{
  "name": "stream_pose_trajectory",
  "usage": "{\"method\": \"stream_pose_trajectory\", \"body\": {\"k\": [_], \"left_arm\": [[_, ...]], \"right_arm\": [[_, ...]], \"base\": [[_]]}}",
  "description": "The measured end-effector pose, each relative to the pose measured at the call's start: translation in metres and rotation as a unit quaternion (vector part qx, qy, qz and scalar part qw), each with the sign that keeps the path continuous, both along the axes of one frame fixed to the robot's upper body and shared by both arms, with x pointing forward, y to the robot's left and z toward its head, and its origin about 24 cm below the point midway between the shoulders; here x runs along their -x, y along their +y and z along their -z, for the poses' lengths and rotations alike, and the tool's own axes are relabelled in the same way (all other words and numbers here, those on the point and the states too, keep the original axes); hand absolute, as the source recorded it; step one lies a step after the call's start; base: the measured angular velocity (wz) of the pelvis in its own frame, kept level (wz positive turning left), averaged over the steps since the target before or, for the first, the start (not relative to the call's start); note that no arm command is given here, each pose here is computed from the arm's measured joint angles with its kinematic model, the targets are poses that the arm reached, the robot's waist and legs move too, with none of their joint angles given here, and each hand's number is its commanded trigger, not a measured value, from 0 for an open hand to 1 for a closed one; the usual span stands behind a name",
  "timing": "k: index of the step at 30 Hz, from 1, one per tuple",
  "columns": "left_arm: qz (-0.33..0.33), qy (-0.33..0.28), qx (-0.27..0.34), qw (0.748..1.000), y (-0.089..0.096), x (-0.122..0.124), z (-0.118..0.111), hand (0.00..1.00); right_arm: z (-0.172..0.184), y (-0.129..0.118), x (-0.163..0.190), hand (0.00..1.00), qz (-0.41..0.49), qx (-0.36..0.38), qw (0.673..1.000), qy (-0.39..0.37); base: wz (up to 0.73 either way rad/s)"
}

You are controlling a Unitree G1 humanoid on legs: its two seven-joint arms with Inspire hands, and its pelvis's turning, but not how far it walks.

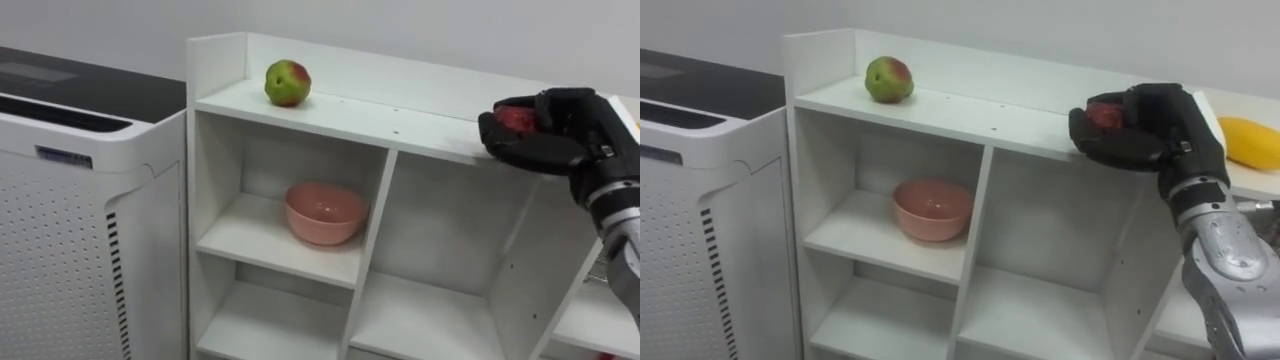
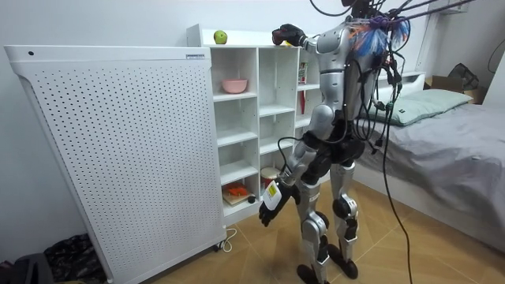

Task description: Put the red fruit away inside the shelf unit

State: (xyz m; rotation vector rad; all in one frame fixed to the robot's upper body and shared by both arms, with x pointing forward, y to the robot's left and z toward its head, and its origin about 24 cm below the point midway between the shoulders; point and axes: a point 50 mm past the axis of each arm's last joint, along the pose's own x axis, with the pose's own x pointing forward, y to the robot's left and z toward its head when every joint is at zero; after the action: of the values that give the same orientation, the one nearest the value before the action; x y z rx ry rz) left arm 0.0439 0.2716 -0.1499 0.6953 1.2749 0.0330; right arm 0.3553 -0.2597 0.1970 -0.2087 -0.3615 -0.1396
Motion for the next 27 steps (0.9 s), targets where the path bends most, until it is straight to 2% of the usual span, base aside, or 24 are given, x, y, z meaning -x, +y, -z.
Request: {"method": "stream_pose_trajectory", "body": {"k": [6, 14, 18, 22, 27], "left_arm": [[-0.007, 0.001, 0.001, 1.0, 0.0, 0.0, 0.0, 0.0], [0.003, 0.017, -0.002, 1.0, -0.002, 0.002, 0.002, 0.0], [-0.009, 0.033, -0.008, 0.999, -0.001, 0.007, 0.003, 0.0], [0.005, 0.039, -0.018, 0.999, -0.004, 0.006, 0.004, 0.0], [0.027, 0.045, -0.014, 0.999, -0.011, 0.005, 0.006, 0.0]], "right_arm": [[-0.001, 0.003, 0.001, 1.0, -0.019, -0.048, 0.999, -0.004], [0.001, 0.033, 0.012, 1.0, -0.134, -0.153, 0.979, -0.018], [0.021, 0.055, 0.024, 1.0, -0.209, -0.243, 0.947, -0.006], [0.05, 0.082, 0.025, 1.0, -0.272, -0.322, 0.904, 0.067], [0.071, 0.101, 0.029, 1.0, -0.318, -0.361, 0.87, 0.105]], "base": [[-0.01], [-0.03], [-0.07], [-0.12], [-0.01]]}}
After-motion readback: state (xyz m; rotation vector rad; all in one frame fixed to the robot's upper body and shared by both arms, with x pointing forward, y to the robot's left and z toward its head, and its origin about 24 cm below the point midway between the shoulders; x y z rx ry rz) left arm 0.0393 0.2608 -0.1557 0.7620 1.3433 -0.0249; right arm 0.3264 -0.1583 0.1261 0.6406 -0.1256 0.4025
